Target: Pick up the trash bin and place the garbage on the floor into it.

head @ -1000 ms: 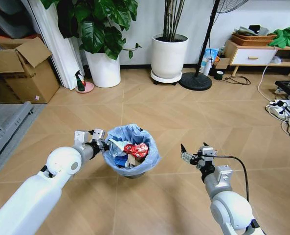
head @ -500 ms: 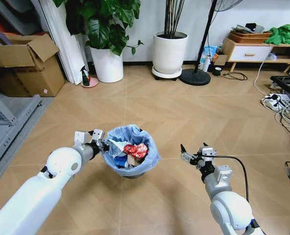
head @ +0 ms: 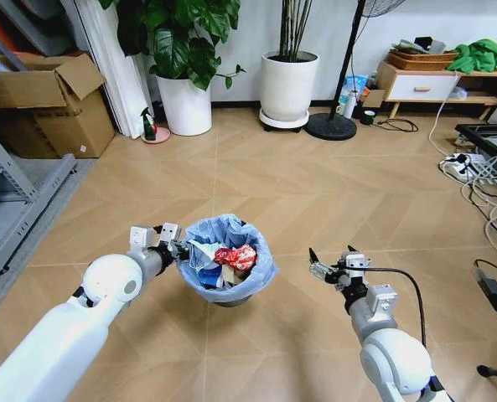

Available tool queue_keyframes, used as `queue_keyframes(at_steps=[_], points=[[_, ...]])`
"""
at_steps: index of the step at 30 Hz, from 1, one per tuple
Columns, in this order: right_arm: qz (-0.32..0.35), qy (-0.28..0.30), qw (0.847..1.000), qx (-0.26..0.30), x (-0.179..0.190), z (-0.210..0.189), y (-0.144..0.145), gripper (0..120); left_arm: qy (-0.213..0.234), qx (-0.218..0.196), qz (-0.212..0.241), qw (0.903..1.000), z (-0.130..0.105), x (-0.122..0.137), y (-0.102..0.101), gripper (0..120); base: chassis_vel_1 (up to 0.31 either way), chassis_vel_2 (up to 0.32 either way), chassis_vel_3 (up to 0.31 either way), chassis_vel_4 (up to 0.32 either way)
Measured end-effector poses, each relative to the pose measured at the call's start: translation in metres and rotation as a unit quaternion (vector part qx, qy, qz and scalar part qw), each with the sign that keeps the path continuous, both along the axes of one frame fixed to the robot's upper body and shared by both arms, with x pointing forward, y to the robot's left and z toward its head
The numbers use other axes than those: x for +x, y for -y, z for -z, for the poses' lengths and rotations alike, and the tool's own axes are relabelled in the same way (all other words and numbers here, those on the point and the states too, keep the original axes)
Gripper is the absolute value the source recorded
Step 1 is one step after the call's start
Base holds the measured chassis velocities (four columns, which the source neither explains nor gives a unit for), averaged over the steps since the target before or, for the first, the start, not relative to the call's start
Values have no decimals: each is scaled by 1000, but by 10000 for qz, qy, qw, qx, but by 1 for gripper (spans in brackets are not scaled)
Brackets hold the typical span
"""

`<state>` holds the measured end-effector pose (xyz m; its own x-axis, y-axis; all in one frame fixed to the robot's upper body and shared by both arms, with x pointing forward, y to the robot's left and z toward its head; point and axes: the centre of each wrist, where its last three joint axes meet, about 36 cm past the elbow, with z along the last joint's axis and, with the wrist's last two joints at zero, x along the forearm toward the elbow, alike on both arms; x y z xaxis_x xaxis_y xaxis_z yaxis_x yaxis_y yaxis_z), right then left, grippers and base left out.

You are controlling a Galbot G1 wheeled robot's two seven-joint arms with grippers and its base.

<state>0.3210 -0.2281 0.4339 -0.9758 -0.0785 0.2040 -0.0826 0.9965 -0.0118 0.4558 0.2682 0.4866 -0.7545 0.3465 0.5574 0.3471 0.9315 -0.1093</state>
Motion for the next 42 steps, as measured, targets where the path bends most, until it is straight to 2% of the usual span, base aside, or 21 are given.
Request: queue_keyframes(at_steps=[18, 27, 33, 42], points=[[-26, 68, 10000, 33, 3, 3, 0, 100, -60, 11, -53, 10000, 5, -3, -2, 0, 111, -105, -108, 105], [0, 65, 10000, 43, 4, 5, 0, 100, -196, 226, -510, 9983, 14, 0, -32, 0, 0, 0, 0, 0], [50, 51, 10000, 9, 2, 5, 3, 100, -481, 349, -958, 9936, 38, 7, -61, 0, 0, 0, 0, 0], [98, 65, 9999, 2, 2, 5, 6, 100, -762, 385, -1348, 9872, 65, 15, -81, 0, 0, 0, 0, 0]])
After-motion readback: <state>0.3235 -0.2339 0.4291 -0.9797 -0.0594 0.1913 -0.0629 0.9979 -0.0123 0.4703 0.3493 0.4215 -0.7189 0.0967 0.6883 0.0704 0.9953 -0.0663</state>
